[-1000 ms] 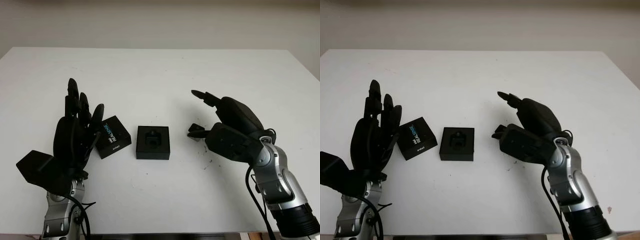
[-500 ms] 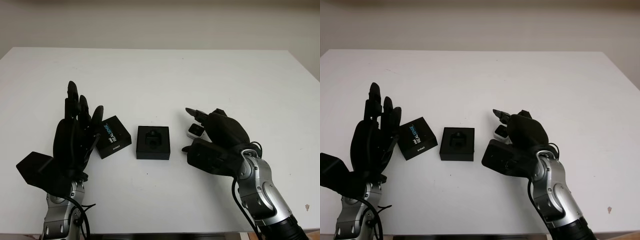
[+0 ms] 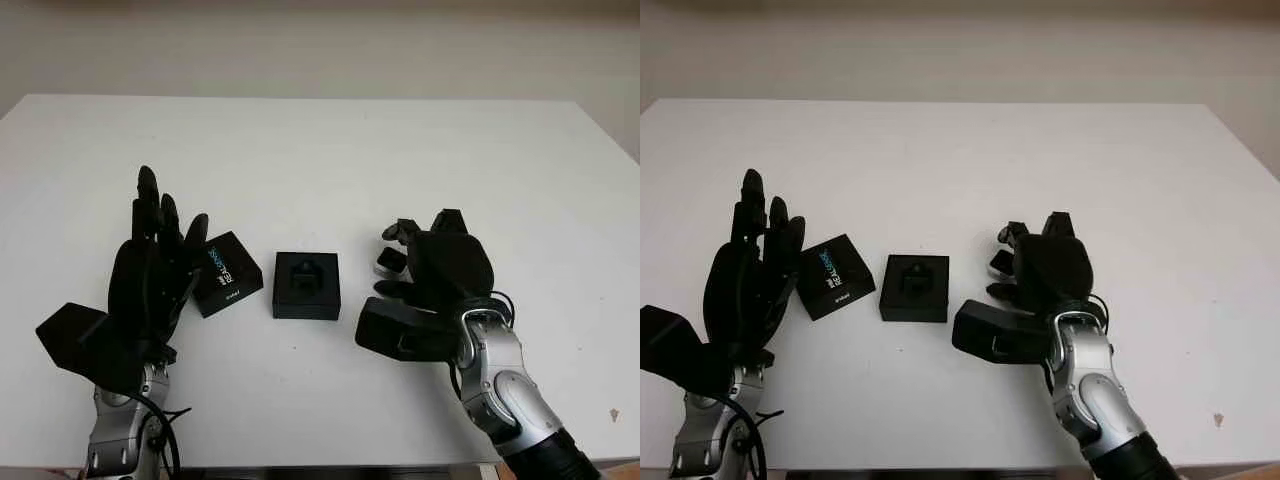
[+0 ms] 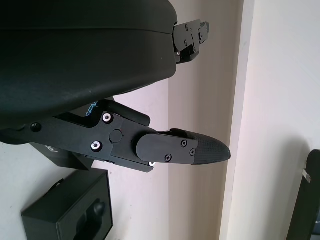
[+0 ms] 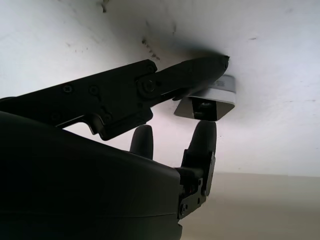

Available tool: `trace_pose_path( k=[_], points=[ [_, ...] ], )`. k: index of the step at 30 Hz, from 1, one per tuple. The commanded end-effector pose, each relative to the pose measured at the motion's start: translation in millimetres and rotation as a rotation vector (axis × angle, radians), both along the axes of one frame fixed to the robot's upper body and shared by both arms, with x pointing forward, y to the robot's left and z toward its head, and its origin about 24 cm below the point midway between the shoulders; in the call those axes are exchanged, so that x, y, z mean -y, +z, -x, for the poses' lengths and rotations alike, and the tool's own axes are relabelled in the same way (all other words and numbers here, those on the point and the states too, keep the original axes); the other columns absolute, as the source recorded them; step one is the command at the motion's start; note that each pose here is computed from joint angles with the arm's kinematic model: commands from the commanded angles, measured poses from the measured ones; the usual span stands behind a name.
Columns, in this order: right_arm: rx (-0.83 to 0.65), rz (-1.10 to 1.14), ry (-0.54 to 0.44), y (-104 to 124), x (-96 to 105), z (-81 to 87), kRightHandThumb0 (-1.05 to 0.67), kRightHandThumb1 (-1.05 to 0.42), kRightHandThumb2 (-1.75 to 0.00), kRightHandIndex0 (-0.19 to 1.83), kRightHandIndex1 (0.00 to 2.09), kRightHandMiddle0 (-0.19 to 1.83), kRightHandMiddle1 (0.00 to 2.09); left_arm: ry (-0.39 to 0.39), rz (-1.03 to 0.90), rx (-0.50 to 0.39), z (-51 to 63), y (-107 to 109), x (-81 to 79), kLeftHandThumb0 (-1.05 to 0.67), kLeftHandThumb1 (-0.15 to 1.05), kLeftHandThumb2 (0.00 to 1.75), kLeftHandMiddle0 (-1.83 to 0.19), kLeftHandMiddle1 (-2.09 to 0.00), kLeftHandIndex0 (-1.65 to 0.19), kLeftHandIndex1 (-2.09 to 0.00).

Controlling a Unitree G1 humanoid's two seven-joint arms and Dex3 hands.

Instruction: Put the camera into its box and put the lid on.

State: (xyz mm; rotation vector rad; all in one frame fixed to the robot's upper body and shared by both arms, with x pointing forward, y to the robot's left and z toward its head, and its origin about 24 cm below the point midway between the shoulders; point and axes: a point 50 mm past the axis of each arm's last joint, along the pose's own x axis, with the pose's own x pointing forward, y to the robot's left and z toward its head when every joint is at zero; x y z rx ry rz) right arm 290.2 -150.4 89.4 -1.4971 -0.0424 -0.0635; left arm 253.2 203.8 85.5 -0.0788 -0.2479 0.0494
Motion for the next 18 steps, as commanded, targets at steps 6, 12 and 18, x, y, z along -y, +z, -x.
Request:
trace_pose_path(
  k=[6, 12, 18],
  points=[
    [0.005, 0.066, -0.017, -0.7, 0.7, -4.6, -0.67, -0.87, -0.05, -0.16, 1.96, 0.04, 1.42, 0.001, -0.025, 0.024, -0.5, 4.0, -1.4, -0.62, 1.05, 0.27, 0.17, -0.05, 0.19, -0.01],
    [-0.009, 0.086, -0.032, -1.3, 1.0, -5.4, -0.71, -0.88, -0.05, -0.14, 1.76, 0.12, 1.31, -0.003, -0.014, 0.027, -0.8, 4.4, -1.6, -0.62, 1.05, 0.25, 0.18, -0.05, 0.19, -0.01],
    [-0.021, 0.105, -0.02, -2.5, 1.9, -5.4, -0.74, -0.9, -0.06, -0.11, 1.77, 0.13, 1.34, 0.0, -0.021, 0.032, -1.4, 5.3, -1.7, -0.62, 1.05, 0.26, 0.18, -0.05, 0.19, 0.0]
  ],
)
